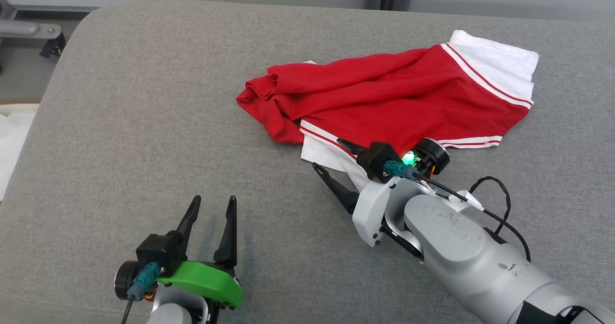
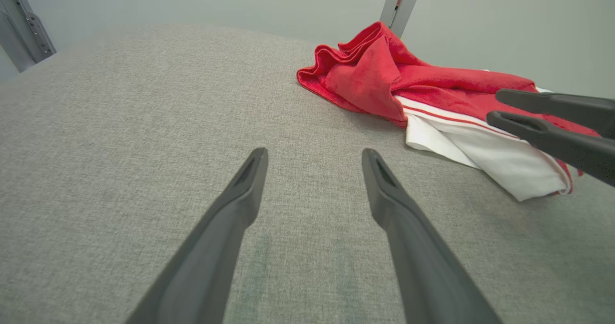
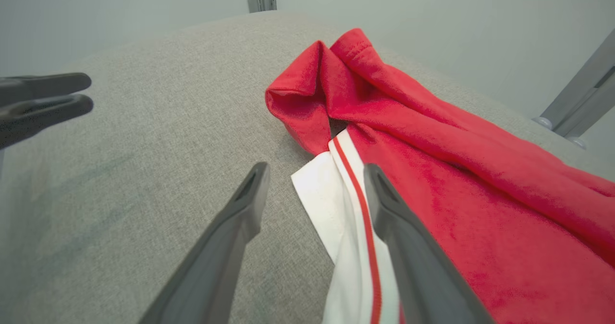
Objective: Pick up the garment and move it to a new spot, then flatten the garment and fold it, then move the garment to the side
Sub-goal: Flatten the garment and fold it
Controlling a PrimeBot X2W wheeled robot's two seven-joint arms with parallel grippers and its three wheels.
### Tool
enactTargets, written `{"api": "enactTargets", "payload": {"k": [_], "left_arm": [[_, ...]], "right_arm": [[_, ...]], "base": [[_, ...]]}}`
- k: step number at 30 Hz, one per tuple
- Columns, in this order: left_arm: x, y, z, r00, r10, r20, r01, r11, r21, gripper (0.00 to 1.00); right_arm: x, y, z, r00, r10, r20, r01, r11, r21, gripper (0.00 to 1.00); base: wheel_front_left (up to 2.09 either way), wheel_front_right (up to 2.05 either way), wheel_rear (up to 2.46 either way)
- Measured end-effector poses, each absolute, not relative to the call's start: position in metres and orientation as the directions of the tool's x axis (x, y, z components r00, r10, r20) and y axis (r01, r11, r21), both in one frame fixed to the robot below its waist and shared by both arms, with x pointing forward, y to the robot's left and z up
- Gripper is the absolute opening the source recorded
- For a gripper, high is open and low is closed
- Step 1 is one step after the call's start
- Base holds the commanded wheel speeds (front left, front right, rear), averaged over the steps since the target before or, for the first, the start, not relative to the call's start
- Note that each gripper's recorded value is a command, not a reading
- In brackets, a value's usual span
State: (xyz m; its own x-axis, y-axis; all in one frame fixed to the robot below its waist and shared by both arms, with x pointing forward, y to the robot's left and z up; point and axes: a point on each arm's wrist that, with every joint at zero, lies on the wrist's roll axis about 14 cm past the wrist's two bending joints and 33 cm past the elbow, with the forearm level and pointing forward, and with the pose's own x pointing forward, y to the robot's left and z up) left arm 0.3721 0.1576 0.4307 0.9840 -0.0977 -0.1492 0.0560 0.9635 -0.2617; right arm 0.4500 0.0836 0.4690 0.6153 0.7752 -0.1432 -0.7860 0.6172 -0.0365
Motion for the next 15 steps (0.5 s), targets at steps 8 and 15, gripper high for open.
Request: {"api": "enactTargets", "payload": {"k": [8,15], "left_arm": [[0.373,0.166,0.419,0.979,-0.075,-0.187,0.023,0.964,-0.264,1.0],[0.373,0.168,0.412,0.975,-0.067,-0.211,0.009,0.964,-0.266,1.0]], "right_arm": [[0.458,0.096,0.432,0.558,0.784,-0.272,-0.816,0.578,-0.009,1.0],[0.455,0.101,0.402,0.51,0.776,-0.371,-0.832,0.555,0.017,0.33]], "base": [[0.0,0.0,0.0],[0.0,0.0,0.0]]}}
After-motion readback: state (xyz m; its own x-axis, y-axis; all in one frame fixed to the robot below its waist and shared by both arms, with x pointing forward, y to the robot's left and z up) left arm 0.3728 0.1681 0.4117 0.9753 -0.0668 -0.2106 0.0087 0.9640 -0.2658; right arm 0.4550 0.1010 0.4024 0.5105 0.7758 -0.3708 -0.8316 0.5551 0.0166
